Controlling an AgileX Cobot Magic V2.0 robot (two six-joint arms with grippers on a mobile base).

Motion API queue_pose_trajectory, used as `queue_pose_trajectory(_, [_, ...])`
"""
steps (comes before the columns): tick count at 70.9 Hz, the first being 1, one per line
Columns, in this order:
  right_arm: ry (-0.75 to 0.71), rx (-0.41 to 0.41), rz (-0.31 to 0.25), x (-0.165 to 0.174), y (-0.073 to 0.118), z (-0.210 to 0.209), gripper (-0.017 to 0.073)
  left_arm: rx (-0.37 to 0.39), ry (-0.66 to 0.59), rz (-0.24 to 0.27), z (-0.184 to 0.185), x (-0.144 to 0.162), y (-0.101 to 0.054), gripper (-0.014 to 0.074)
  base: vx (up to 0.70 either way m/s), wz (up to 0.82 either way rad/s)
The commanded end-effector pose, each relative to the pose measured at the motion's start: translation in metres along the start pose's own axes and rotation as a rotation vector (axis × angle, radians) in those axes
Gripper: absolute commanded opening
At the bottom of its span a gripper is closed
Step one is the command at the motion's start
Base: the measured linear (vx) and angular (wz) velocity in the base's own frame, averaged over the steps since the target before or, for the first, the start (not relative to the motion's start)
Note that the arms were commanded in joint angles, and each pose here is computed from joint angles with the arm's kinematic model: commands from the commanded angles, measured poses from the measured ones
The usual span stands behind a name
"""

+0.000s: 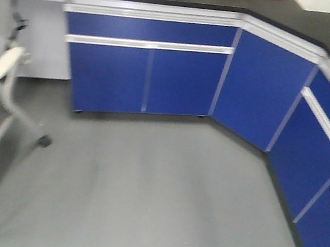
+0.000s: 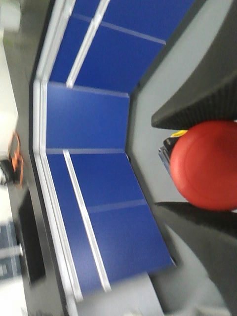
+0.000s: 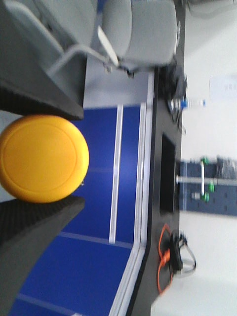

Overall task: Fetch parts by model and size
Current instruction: 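Drive the base away from the bench toward the red tray bench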

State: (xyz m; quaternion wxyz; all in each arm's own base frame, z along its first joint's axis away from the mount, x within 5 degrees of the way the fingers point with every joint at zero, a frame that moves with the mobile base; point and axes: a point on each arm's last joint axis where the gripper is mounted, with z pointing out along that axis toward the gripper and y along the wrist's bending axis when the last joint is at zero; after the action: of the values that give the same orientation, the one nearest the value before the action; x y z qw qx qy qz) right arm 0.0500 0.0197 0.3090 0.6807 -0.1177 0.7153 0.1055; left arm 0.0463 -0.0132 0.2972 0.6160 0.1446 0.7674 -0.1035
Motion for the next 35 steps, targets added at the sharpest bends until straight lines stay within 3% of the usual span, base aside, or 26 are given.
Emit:
queue_pose_trajectory(1, [-0.103, 0.024, -0.009, -0.0162, -0.002, -0.0018, -0.0006, 0.017, -0.089, 0.0, -0.0011, -0.0149, -0.0012, -0.0007, 0.38, -0.82])
queue_pose_trajectory(35, [-0.103, 0.024, -0.009, -0.0162, -0.002, -0.0018, -0.0006, 0.017, -0.089, 0.0, -0.0011, -0.0149, -0.0012, -0.0007, 0.28, -1.03])
